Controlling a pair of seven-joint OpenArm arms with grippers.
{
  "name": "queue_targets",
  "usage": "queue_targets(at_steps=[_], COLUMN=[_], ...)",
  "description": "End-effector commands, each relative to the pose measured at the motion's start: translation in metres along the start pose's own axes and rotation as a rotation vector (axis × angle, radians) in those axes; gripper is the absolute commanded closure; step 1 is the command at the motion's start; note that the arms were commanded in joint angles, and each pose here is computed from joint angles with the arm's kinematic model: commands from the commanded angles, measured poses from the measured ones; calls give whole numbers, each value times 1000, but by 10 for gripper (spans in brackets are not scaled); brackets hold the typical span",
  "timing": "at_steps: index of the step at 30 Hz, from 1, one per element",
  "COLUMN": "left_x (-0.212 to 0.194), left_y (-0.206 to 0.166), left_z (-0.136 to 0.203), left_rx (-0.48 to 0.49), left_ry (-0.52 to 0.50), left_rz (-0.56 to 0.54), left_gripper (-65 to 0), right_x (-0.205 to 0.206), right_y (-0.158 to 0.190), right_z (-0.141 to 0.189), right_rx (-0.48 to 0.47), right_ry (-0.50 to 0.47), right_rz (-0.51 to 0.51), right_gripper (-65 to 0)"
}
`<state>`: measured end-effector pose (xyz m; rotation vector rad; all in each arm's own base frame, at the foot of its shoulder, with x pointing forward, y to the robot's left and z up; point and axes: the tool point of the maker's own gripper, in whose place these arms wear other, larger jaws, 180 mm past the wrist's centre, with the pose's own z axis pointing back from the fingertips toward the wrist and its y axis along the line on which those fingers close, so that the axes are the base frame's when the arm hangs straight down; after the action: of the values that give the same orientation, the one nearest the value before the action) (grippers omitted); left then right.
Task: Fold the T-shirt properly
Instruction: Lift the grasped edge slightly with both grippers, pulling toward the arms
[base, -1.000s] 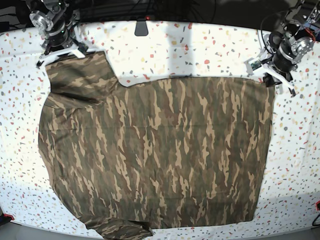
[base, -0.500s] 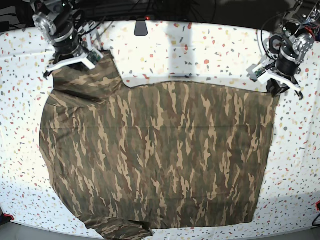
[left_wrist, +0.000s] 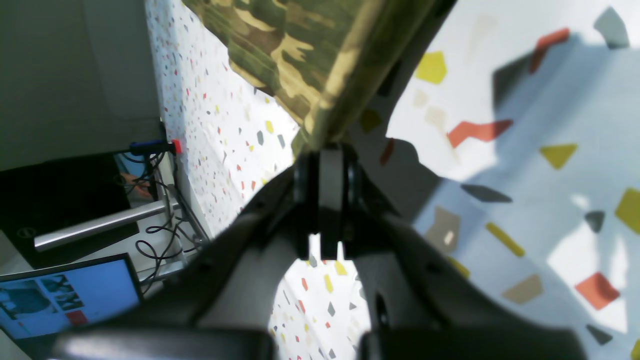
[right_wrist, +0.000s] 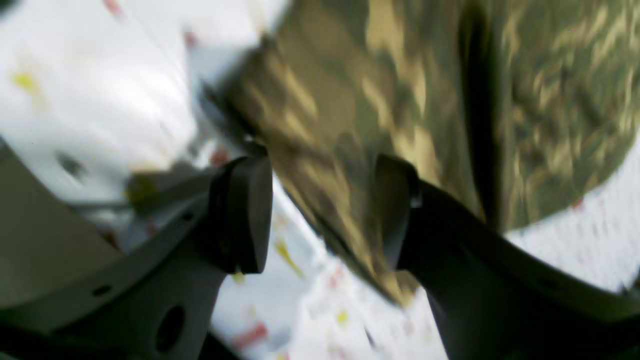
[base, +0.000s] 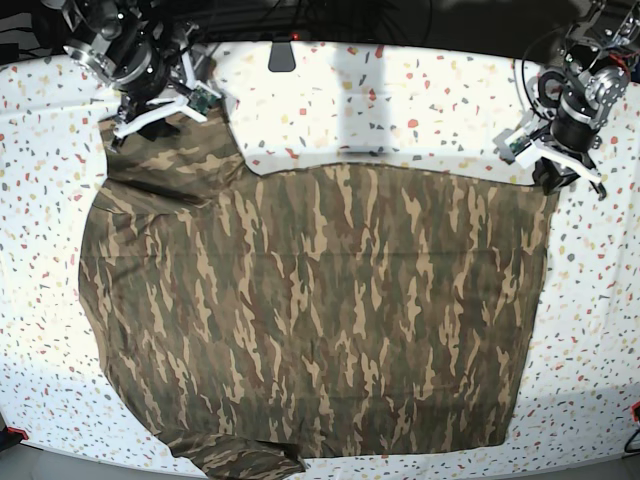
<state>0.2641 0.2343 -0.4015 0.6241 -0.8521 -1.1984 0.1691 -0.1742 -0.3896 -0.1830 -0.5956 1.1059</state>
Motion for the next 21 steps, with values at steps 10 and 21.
queue_targets(at_steps=[10,21], left_x=[0,0], left_y=[15,15], left_z=[0,0], left_rx=[43,43], left_ry=[-14,-14], left_rz=[-14,-14], left_gripper=[0,0], right_x=[4,-22], right_y=[4,4], right_z=[-3,-18], right_rx=[24,10], right_ry=[-25,28], right_rz=[-26,54], right_gripper=[-330,-329])
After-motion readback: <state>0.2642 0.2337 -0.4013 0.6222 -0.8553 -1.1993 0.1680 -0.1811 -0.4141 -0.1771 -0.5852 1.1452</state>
